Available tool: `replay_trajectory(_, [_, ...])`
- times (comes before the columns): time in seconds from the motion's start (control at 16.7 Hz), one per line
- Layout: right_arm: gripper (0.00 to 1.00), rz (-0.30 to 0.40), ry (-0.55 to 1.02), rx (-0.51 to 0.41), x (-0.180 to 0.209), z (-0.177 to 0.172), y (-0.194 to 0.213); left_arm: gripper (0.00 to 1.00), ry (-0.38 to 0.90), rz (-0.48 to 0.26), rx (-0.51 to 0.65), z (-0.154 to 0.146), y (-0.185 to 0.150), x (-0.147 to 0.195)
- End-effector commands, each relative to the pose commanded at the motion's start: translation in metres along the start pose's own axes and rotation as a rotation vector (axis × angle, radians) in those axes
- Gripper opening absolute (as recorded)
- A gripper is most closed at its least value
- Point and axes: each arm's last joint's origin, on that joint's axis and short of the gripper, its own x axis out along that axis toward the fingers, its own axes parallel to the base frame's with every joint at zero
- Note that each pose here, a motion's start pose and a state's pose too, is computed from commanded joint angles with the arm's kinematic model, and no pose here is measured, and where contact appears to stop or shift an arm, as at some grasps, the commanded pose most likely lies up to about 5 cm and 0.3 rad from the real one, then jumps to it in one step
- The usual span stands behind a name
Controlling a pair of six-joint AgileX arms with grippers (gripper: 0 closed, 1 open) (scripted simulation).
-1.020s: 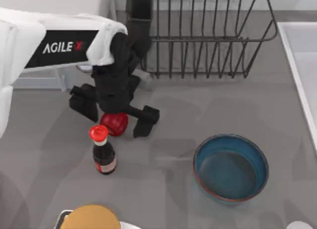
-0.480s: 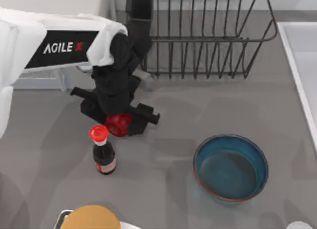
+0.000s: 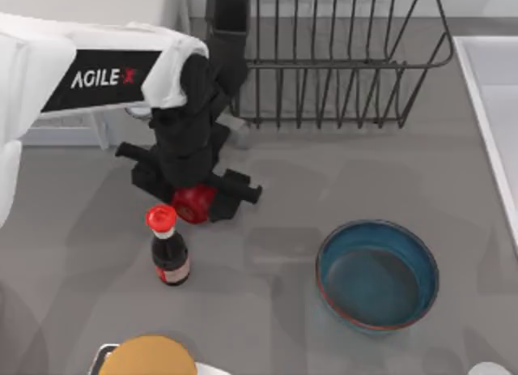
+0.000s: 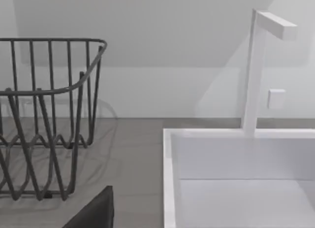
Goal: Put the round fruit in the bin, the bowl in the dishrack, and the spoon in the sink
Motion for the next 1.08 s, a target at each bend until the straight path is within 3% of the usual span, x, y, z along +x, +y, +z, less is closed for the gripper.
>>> replay_trajectory(0.3, [1.0,0.0,0.0,0.0,0.0,0.0,0.0,0.0,-0.011,-0.021,-0.001,0.001,-0.003,-0.01])
replay_trajectory(0.9, [1.0,0.0,0.0,0.0,0.0,0.0,0.0,0.0,-0.006,-0.02,-0.001,0.003,0.004,-0.1])
replay_trajectory(1.08, [1.0,0.0,0.0,0.0,0.0,0.0,0.0,0.0,-0.013,-0.021,-0.002,0.003,0.005,-0.107])
